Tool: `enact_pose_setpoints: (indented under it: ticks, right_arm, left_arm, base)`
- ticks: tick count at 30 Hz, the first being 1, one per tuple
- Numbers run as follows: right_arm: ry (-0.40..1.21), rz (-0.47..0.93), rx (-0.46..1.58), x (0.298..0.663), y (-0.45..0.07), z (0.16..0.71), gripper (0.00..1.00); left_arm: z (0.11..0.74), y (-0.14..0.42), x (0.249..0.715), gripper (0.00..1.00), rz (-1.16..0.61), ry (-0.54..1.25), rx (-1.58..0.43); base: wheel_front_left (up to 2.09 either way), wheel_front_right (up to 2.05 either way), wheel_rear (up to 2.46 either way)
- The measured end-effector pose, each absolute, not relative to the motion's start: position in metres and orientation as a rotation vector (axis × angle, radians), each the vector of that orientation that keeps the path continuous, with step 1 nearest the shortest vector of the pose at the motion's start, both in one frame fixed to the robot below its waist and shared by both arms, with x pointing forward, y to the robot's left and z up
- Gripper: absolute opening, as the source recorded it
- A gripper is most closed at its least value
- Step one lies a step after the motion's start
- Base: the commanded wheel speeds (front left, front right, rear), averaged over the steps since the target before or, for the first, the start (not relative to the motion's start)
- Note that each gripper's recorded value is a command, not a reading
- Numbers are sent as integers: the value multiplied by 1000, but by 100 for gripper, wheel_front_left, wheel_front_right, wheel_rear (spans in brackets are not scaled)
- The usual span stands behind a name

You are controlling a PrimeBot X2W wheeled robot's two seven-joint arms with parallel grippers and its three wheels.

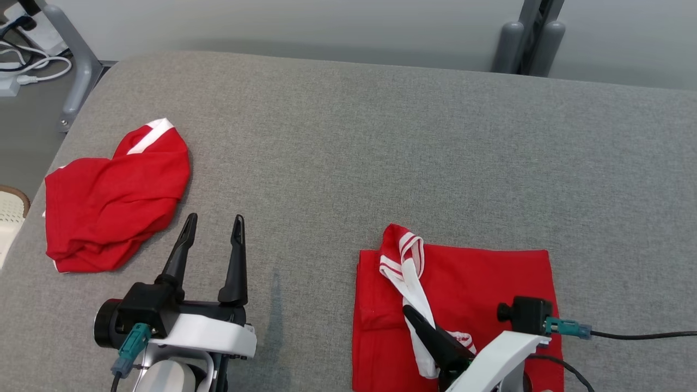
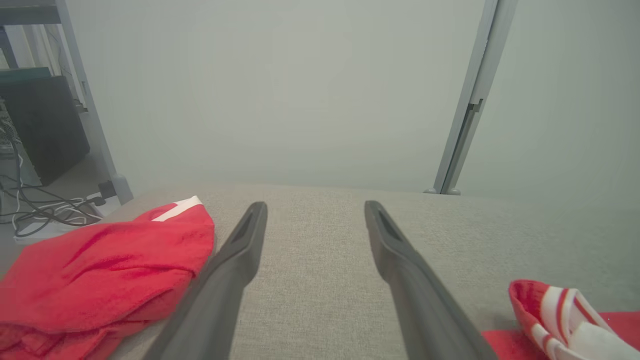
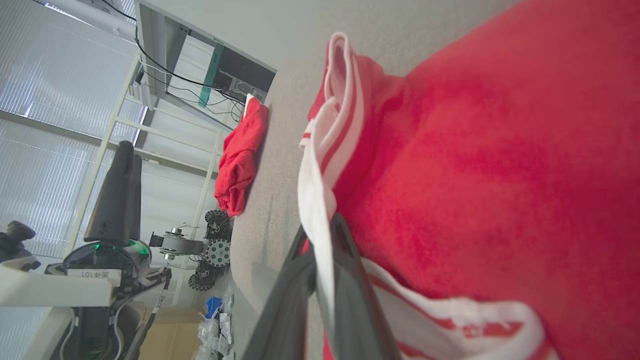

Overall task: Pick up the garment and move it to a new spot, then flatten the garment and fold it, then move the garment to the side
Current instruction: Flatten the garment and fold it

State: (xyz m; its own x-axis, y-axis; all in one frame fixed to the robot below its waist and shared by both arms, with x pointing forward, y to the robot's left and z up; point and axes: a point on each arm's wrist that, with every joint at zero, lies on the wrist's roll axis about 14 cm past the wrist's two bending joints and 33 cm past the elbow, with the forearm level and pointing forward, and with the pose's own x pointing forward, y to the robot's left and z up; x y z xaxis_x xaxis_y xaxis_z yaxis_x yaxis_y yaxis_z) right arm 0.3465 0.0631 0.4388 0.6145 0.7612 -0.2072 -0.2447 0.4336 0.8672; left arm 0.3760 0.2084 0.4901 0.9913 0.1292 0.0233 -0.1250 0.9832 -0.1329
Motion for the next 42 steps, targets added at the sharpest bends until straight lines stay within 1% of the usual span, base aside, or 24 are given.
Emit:
enact_pose_setpoints:
  ticks: [3,4,5,8,11,18,23,27,29,32,33,36,39,42]
  right_arm:
    - [665,676,908,348,64,432,0]
    - [671,675,910,348,64,431,27]
    - [688,676,927,346,66,430,100]
    - [710,686,957,342,70,431,100]
    - [684,704,976,346,75,440,100]
    - [674,781,989,338,90,459,100]
    - [640,838,977,332,97,477,100]
    - [567,890,946,333,98,501,100]
    - [505,903,950,341,94,520,100]
    - [401,847,985,366,71,541,100]
    - [311,799,938,387,51,555,100]
    - [158,729,857,412,20,582,100]
    - [-8,660,703,428,-12,609,100]
    - [-137,591,551,433,-40,627,100]
  left_arm:
    - [489,209,375,100,131,-26,-132]
    - [488,208,375,100,131,-25,-131]
    - [488,208,374,100,131,-24,-131]
    - [488,208,374,100,131,-24,-131]
    - [487,208,373,100,132,-22,-134]
    - [489,206,371,100,126,-25,-136]
    - [493,207,369,100,128,-37,-132]
    - [498,209,367,100,131,-52,-127]
    - [499,208,366,100,131,-57,-126]
    - [500,206,364,100,123,-59,-125]
    - [502,204,365,100,115,-66,-124]
    - [506,201,365,100,105,-80,-119]
    - [508,198,363,100,94,-85,-118]
    - [512,194,363,100,80,-99,-117]
  base:
    - [0,0,0]
    - [0,0,0]
    - [0,0,0]
    - [0,0,0]
    - [0,0,0]
    - [0,0,0]
    - [0,0,0]
    - [0,0,0]
    - [0,0,0]
    - [0,0,0]
    - [0,0,0]
    - [0,0,0]
    - [0,0,0]
    - [0,0,0]
